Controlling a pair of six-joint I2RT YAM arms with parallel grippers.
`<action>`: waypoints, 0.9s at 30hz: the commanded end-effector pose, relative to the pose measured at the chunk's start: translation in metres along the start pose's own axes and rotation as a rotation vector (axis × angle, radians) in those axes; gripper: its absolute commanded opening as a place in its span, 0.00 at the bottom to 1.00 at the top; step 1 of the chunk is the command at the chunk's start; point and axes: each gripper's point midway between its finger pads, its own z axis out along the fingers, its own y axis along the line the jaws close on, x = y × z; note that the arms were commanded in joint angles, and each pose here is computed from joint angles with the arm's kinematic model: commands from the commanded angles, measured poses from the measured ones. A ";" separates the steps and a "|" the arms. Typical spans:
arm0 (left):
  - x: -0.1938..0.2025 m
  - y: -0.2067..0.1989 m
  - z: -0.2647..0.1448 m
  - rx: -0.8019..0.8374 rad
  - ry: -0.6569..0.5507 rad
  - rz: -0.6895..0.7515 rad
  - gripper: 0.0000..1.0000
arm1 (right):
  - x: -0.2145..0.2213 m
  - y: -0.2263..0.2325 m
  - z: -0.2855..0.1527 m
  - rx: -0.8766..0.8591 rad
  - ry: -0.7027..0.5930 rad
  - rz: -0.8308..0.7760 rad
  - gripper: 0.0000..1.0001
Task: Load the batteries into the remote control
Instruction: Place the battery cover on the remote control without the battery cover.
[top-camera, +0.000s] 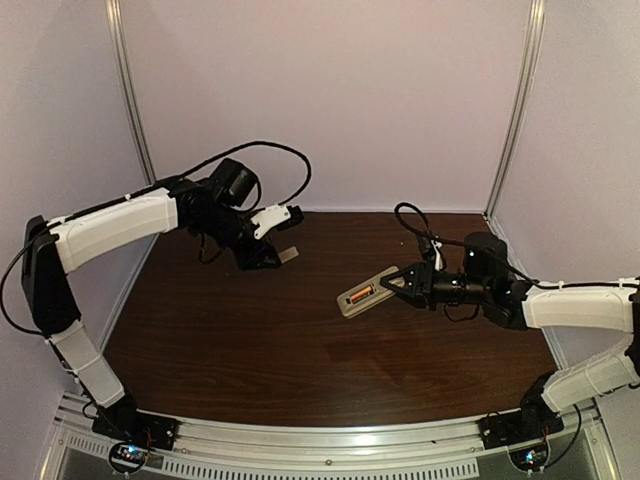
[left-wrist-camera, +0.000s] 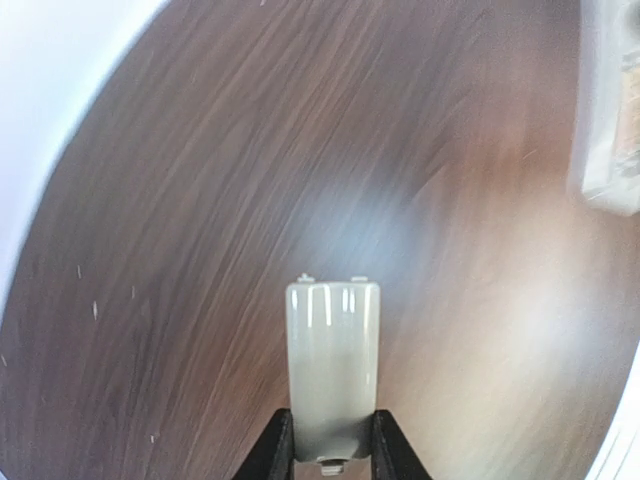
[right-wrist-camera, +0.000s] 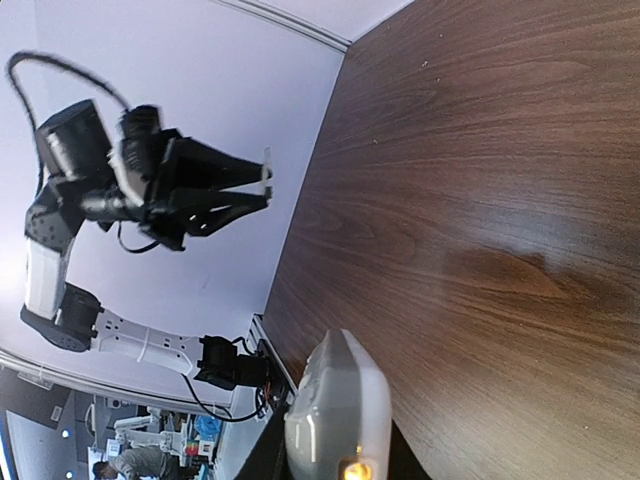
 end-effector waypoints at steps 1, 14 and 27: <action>-0.035 -0.054 -0.019 0.031 -0.113 0.047 0.13 | -0.007 0.024 -0.002 -0.093 -0.039 0.011 0.00; -0.066 -0.150 -0.040 0.090 -0.158 0.193 0.17 | 0.014 0.037 0.009 -0.113 -0.022 0.014 0.00; -0.047 -0.168 -0.009 0.098 0.009 0.237 0.18 | 0.030 0.029 0.012 -0.098 -0.046 0.090 0.00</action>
